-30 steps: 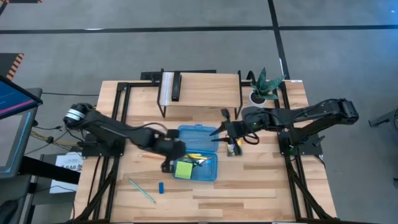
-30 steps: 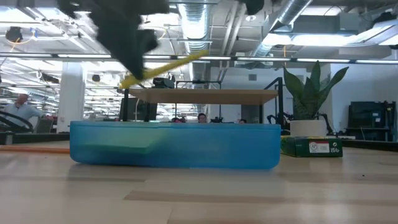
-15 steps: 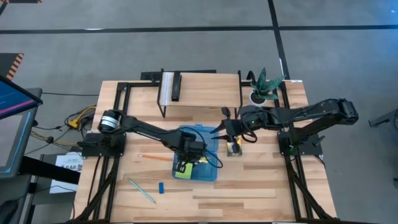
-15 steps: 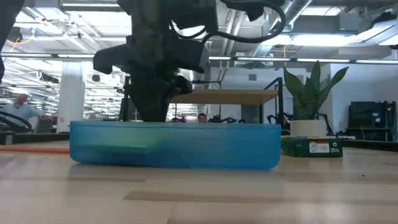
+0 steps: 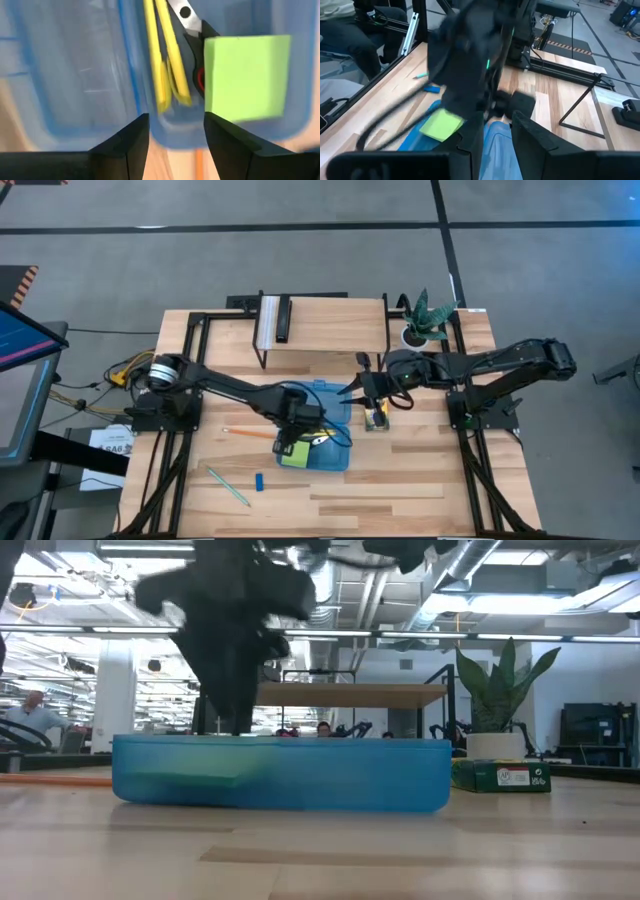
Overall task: Pack school essentials
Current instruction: Put the orange pencil into the blue supply box
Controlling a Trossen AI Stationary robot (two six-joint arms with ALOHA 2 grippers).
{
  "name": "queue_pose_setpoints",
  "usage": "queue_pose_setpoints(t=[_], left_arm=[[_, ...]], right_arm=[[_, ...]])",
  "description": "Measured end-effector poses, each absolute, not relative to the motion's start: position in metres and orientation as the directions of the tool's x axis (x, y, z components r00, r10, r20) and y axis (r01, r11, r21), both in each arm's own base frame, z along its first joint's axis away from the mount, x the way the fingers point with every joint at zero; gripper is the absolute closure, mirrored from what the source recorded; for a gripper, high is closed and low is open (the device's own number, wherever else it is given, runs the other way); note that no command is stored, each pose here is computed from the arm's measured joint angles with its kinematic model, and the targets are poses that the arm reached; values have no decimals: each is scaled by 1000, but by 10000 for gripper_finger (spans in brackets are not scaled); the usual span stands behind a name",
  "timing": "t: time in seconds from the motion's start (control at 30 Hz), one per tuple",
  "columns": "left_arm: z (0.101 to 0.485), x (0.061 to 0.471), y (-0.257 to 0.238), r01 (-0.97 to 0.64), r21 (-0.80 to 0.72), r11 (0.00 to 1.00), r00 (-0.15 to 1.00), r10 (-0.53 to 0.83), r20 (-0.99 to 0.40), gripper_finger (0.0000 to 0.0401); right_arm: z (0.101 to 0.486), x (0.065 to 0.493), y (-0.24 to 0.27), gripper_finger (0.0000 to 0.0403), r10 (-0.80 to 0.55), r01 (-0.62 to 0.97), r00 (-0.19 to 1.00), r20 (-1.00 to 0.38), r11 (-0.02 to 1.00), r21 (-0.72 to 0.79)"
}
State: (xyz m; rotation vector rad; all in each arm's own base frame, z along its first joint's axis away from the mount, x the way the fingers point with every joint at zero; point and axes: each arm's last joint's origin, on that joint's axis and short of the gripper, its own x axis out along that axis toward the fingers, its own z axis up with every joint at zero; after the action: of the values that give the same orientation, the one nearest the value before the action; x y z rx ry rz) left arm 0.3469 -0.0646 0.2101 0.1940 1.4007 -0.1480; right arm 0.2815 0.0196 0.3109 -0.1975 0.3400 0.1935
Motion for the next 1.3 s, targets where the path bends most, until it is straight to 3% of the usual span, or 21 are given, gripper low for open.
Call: queue_pose_setpoints(t=[0.3, 0.37, 0.67, 0.9, 1.3], left_arm=[[237, 261, -54, 28, 69, 997, 273, 59, -960, 250], [234, 238, -51, -18, 41, 999, 311, 44, -949, 254], [199, 159, -41, -168, -2, 986, 261, 42, -964, 255], [176, 139, -39, -200, -3, 980, 182, 34, -983, 256], [159, 143, -43, -210, 17, 978, 79, 35, -996, 256]], right_arm=[[310, 281, 23, 283, 166, -234, 918, -360, 960, -156], [310, 281, 24, 283, 167, -235, 920, -354, 959, -158], [313, 283, 23, 283, 166, -228, 931, -324, 960, -164], [313, 283, 23, 283, 166, -228, 932, -322, 959, -166], [313, 283, 23, 283, 166, -229, 931, -326, 959, -165]])
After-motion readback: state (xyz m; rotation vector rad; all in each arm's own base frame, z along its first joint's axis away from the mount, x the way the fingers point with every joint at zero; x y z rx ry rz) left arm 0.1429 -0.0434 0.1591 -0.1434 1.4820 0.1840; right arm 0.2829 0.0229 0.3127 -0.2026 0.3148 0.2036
